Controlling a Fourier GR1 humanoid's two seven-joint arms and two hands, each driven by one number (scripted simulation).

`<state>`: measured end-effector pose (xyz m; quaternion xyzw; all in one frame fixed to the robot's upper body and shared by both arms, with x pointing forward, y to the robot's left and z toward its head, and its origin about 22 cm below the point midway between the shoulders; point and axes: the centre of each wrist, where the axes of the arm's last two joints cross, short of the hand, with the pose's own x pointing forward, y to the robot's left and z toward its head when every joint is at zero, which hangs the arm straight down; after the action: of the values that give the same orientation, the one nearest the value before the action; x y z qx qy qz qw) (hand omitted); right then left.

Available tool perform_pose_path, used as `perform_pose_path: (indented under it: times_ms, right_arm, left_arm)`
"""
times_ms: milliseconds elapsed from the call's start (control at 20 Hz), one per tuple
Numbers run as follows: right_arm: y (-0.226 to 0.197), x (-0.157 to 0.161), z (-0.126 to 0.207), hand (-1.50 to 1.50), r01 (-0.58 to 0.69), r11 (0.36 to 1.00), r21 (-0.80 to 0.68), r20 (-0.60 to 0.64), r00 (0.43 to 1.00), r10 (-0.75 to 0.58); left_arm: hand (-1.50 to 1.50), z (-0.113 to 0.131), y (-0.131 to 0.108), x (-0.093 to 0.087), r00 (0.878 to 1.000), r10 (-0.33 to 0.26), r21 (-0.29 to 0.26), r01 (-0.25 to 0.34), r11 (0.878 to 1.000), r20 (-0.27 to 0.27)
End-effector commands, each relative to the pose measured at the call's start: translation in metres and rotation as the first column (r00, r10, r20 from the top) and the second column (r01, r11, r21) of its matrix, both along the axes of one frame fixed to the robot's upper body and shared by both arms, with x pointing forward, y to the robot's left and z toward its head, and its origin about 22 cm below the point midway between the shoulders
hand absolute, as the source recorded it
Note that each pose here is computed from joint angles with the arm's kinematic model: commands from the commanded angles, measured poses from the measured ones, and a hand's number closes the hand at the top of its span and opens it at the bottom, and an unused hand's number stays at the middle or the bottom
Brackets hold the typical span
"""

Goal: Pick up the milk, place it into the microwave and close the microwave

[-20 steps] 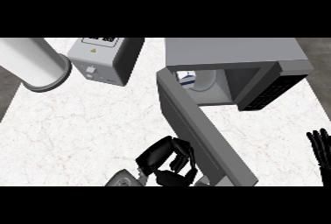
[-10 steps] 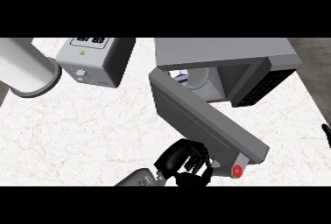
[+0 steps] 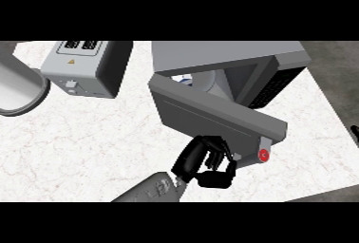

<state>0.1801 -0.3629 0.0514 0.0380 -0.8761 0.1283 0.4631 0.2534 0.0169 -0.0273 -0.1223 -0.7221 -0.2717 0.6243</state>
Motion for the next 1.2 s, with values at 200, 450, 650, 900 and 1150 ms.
perform_pose_path:
  times_ms: [200,450,650,900,1150]
  right_arm:
    - [-0.001,0.006,0.023,-1.50,-0.100,0.995,-0.016,0.011,0.995,0.100]
    - [-0.002,0.013,0.032,-1.50,-0.121,0.993,-0.017,0.014,0.993,0.121]
    - [-0.003,0.015,0.041,-1.50,-0.145,0.989,-0.040,0.006,0.989,0.145]
    - [-0.010,0.019,0.055,-1.50,-0.128,0.991,-0.043,0.034,0.991,0.129]
    - [-0.013,0.027,0.068,-1.50,-0.136,0.989,-0.059,0.035,0.990,0.138]
  left_arm:
    - [1.50,0.040,-0.008,0.031,0.988,0.148,-0.204,-0.137,0.969,0.043]
    - [1.50,0.049,-0.009,0.050,0.983,0.181,-0.233,-0.170,0.957,0.027]
    - [1.50,0.054,-0.005,0.067,0.971,0.241,-0.236,-0.232,0.944,0.010]
    - [1.50,0.065,-0.003,0.087,0.962,0.273,-0.269,-0.265,0.926,-0.009]
    - [1.50,0.070,-0.004,0.091,0.965,0.260,-0.327,-0.242,0.913,0.013]
